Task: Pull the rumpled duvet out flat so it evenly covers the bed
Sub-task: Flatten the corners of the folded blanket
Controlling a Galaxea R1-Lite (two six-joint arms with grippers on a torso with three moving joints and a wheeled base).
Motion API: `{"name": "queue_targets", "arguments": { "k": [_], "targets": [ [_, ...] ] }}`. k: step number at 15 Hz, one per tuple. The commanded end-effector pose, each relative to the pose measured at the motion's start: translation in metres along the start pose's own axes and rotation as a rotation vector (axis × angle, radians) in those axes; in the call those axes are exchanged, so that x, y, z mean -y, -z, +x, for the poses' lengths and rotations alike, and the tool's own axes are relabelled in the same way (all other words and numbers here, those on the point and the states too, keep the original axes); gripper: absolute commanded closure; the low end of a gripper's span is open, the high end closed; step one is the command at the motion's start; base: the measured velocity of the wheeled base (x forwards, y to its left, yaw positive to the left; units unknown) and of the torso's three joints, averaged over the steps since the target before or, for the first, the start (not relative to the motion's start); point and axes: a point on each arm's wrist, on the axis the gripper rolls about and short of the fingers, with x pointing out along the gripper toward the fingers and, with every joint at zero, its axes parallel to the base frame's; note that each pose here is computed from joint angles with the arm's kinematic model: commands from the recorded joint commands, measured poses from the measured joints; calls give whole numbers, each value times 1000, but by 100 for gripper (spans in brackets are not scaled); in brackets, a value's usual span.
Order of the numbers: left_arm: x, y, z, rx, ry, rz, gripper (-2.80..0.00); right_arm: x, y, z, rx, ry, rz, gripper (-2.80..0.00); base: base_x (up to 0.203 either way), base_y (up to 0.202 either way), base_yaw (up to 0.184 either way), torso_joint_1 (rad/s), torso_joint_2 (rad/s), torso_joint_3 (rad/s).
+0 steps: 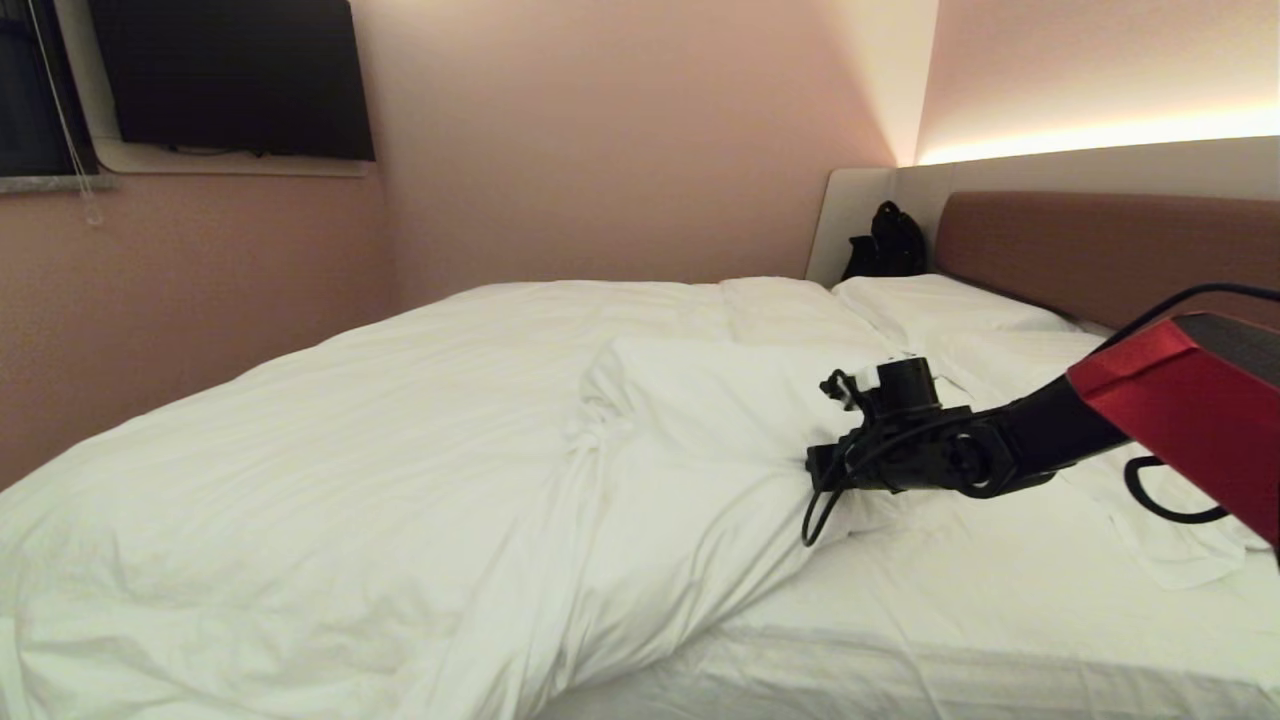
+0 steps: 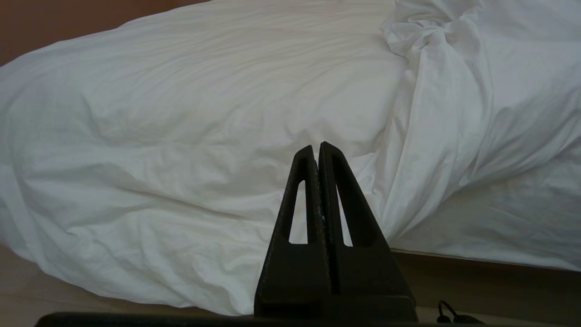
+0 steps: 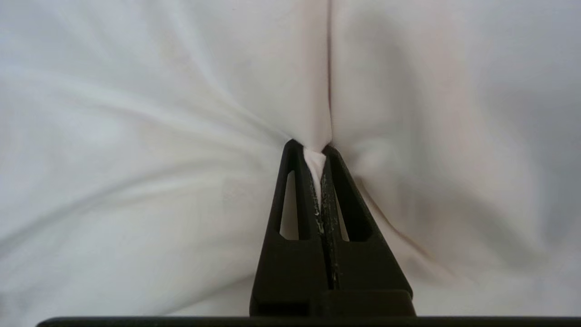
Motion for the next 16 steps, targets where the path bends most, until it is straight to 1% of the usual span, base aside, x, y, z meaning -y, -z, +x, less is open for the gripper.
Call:
{"name": "queue_targets", "arguments": {
  "k": [1, 3, 5, 8, 10, 11, 13, 16],
  "targets": [
    [0, 0, 0, 0, 2, -1, 0, 8, -11, -55, 63, 18, 17, 0, 0, 0, 0, 0, 0, 0],
    [0, 0, 0, 0, 0, -2, 0, 16, -4, -76, 58, 34, 33, 0, 0, 0, 0, 0, 0, 0],
    [0, 0, 0, 0, -1, 0, 0, 22, 3, -89, 51, 47, 47, 0, 0, 0, 0, 0, 0, 0],
    [0, 0, 0, 0, -1, 0, 0, 28, 34, -136, 20, 63, 75, 0, 0, 0, 0, 0, 0, 0],
    [0, 0, 0, -1, 0, -1, 0, 34, 53, -156, -3, 69, 97, 0, 0, 0, 0, 0, 0, 0],
    [0, 0, 0, 0, 0, 0, 0, 37, 60, -162, -16, 70, 108, 0, 0, 0, 0, 0, 0, 0],
    [0, 0, 0, 0, 0, 0, 0, 43, 83, -165, -84, 78, 135, 0, 0, 0, 0, 0, 0, 0],
    [0, 0, 0, 0, -1, 0, 0, 44, 91, -161, -119, 83, 142, 0, 0, 0, 0, 0, 0, 0]
  ]
}}
